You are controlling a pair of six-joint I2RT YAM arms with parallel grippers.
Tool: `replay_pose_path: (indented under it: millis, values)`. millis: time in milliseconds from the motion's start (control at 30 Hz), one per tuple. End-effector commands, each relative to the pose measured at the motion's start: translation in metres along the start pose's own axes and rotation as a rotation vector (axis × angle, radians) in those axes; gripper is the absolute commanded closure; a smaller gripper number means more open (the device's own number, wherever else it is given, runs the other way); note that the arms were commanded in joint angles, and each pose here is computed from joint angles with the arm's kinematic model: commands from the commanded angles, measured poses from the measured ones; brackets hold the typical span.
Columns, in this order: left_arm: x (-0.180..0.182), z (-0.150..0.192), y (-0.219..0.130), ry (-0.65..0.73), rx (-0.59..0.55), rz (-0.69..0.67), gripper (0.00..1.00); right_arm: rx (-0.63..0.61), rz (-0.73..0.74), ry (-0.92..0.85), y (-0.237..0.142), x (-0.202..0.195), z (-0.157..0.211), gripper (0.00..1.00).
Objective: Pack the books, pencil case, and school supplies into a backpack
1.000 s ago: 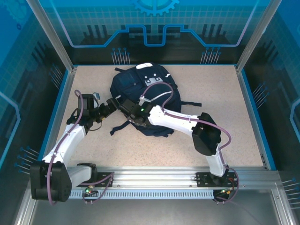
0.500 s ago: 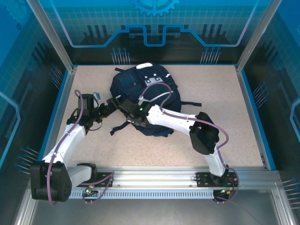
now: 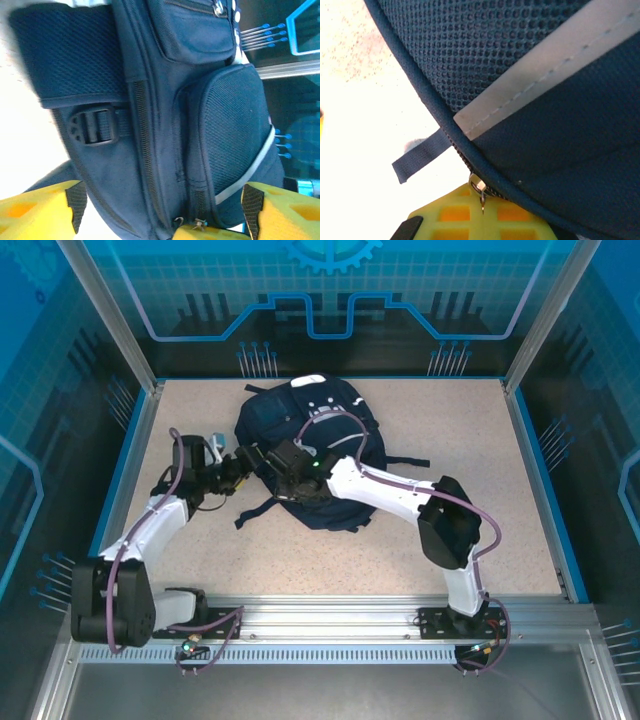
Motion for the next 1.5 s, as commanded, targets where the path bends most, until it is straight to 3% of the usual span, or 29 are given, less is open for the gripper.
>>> replay_pose_path:
  millis: [0, 300, 433, 533, 733, 833, 1133, 1333, 1467]
  values:
    - [-0.018, 0.009, 0.013, -0.009, 0.091, 0.122, 0.25, -0.013, -0.117, -0.106, -0.014, 0.005, -0.007, 1.00]
    - [-0.026, 0.016, 0.047, -0.035, 0.181, 0.152, 0.54, 0.025, -0.181, -0.161, -0.014, 0.005, -0.004, 1.00]
    - [-0.026, 0.014, 0.056, -0.039, 0.187, 0.146, 0.61, 0.035, -0.177, -0.169, -0.014, 0.004, -0.003, 1.00]
    - [-0.027, 0.013, 0.063, -0.037, 0.207, 0.149, 0.67, 0.034, -0.130, -0.179, -0.015, -0.001, -0.001, 1.00]
    - [-0.021, 0.008, 0.070, -0.041, 0.190, 0.113, 0.91, 0.017, 0.047, -0.233, -0.024, -0.021, 0.006, 1.00]
    - [-0.018, 0.004, 0.071, -0.028, 0.162, 0.079, 0.99, 0.022, 0.131, -0.249, -0.031, -0.037, 0.012, 1.00]
    - [-0.011, -0.007, 0.077, -0.022, 0.133, 0.047, 1.00, 0.048, 0.312, -0.288, -0.051, -0.086, 0.029, 1.00]
    - [-0.007, -0.014, 0.070, -0.021, 0.115, 0.036, 1.00, 0.025, 0.449, -0.254, -0.058, -0.122, 0.022, 1.00]
    - [-0.005, -0.019, 0.065, -0.017, 0.104, 0.028, 1.00, -0.001, 0.435, -0.269, -0.062, -0.128, 0.012, 1.00]
Point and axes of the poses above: each hand's point on the last joint's axis, 136 mm out from that joint toward the fingers, its own y axis out along the fingers, its own x axis along the line the jaws close on, z = x × y, the point moved 6 cm from there along -y, back along the fingers, and after that the axes turned 9 degrees about -y, right-handed, at the moved point
